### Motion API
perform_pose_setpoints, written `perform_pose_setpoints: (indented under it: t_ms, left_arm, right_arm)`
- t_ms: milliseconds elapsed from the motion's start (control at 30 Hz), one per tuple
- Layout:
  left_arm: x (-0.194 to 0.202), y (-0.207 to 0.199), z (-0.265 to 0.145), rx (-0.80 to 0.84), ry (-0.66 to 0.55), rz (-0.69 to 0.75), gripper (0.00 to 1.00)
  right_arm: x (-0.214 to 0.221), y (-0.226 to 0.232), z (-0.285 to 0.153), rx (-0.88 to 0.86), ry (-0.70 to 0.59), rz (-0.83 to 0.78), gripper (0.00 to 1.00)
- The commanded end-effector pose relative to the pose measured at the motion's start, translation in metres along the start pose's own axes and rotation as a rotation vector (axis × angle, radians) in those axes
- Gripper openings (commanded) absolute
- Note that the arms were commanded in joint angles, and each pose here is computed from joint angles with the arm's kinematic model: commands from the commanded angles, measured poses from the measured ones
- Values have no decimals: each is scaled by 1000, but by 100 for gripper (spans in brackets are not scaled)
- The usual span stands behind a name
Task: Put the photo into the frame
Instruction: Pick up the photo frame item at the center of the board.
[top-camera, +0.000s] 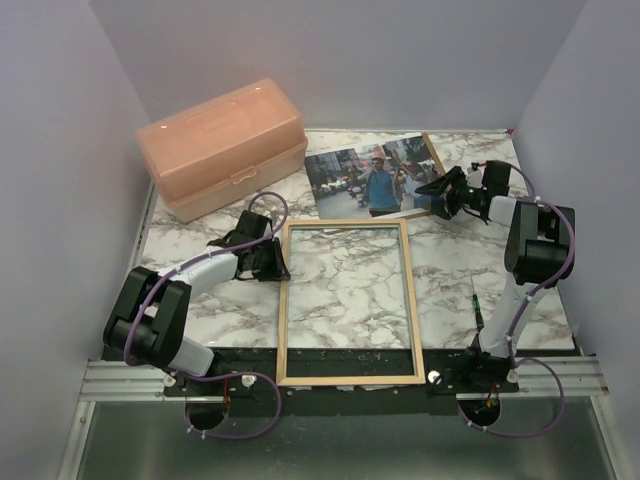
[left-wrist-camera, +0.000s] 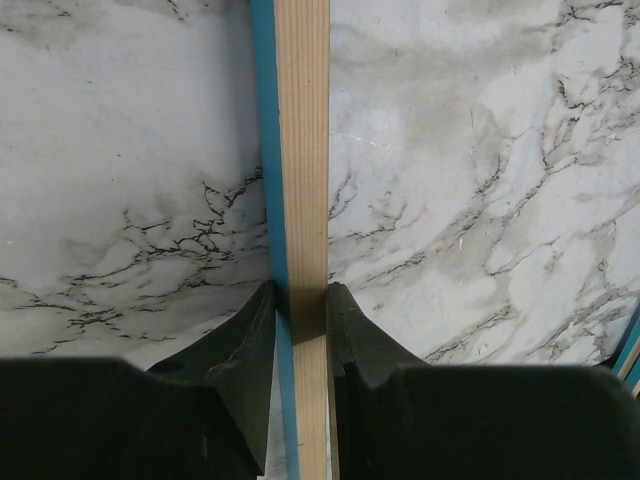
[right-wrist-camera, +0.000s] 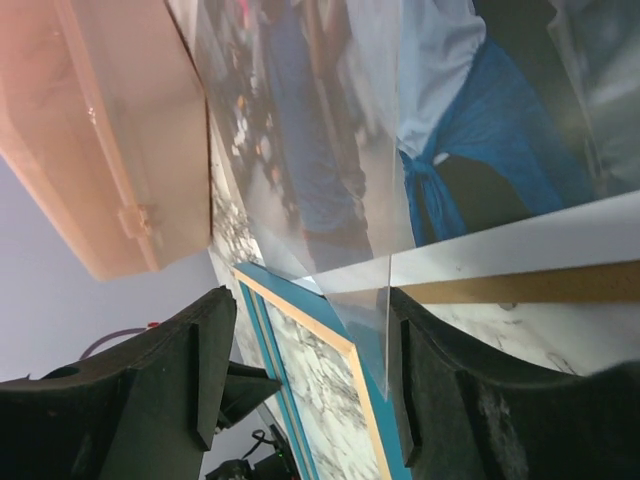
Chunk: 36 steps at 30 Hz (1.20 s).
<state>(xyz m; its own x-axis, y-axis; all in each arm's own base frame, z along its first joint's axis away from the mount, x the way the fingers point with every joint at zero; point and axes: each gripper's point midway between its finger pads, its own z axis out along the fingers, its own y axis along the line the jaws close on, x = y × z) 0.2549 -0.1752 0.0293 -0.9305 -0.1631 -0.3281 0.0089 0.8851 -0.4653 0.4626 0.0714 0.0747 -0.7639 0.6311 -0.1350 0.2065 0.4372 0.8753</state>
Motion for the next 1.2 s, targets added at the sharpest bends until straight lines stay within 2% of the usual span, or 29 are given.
perform_pose_setpoints:
  t_ms: [0, 133, 300, 367, 733, 967, 1167]
  left_arm:
    - [12, -16, 1, 92, 60, -15, 0]
    - [11, -17, 3, 91, 63, -16, 0]
    - [9, -19, 5, 89, 63, -32, 0]
    - [9, -18, 7, 85, 65, -46, 0]
    - [-6, -25, 14, 75, 39, -130, 0]
    - [-17, -32, 16, 74, 22, -180, 0]
    - [-24, -37, 12, 75, -9, -200, 0]
  right_arm:
    - [-11, 5, 8, -59, -7, 10, 63]
    - [-11, 0, 14, -77, -7, 44, 48]
    - [-11, 4, 12, -86, -12, 55, 12]
    - [-11, 10, 8, -88, -16, 49, 2]
    - [11, 56, -45, -59, -86, -17, 1]
    - [56, 66, -89, -23, -122, -11, 1]
    - [109, 57, -124, 13, -154, 29, 1]
